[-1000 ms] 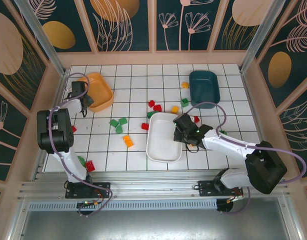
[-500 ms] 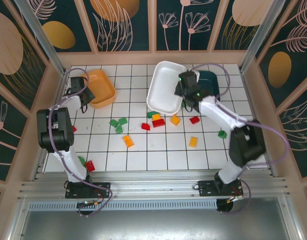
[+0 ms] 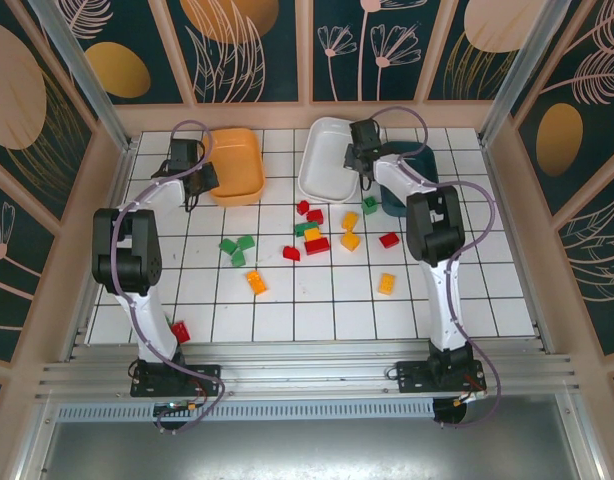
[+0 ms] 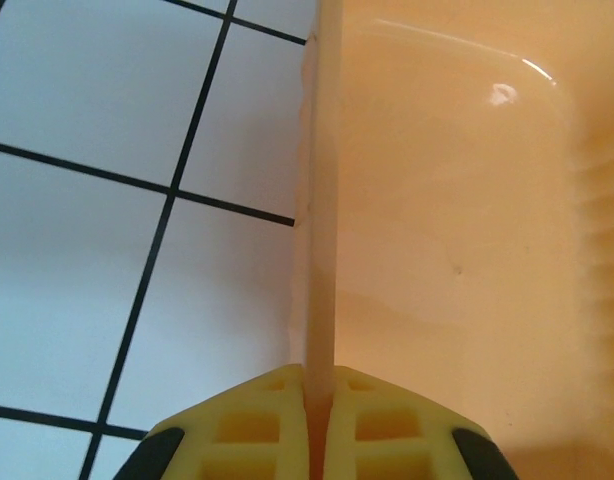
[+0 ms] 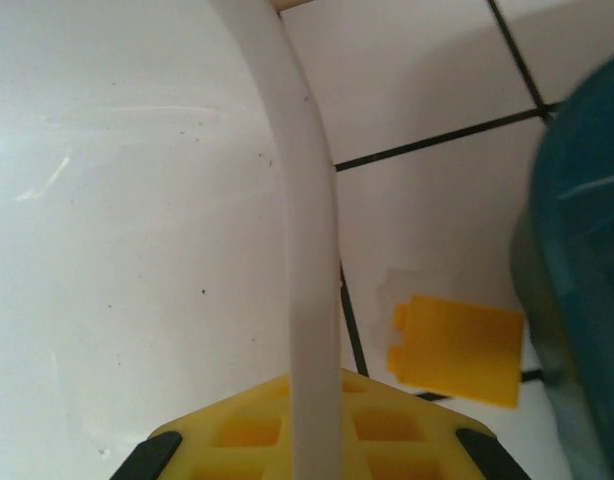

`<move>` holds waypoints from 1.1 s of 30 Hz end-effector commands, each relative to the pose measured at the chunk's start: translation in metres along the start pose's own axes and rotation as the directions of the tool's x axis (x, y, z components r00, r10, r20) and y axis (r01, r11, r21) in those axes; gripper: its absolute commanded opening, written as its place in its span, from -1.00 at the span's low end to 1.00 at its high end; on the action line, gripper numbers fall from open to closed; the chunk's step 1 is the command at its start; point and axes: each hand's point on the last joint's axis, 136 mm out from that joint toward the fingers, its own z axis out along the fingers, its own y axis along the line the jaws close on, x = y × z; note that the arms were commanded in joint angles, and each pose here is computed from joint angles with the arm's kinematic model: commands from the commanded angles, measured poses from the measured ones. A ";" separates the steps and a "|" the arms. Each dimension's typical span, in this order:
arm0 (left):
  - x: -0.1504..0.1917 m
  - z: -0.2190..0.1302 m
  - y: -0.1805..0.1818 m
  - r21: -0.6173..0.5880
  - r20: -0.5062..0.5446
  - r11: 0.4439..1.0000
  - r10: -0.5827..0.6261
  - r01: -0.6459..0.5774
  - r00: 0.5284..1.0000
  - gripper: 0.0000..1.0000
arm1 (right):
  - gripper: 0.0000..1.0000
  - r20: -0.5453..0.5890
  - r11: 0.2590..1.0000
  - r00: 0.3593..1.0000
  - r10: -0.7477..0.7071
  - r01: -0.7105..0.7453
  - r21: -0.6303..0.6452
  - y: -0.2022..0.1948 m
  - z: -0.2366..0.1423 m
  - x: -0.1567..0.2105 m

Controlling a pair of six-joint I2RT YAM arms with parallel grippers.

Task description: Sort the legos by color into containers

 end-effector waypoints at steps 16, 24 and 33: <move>0.005 0.006 0.010 -0.030 -0.039 0.962 0.270 -0.271 0.962 -1.00 | -1.00 -0.225 0.980 0.963 -0.147 0.110 -0.166 0.080 0.014 0.078; 0.012 0.010 0.017 -0.053 -0.055 0.954 0.291 -0.294 0.955 -1.00 | -1.00 -0.266 0.979 0.952 -0.154 0.112 -0.168 0.097 0.014 0.090; 0.012 0.008 0.015 -0.042 -0.076 0.953 0.295 -0.299 0.952 -0.78 | -0.88 -0.280 0.977 0.957 -0.073 0.013 -0.213 0.105 0.017 0.087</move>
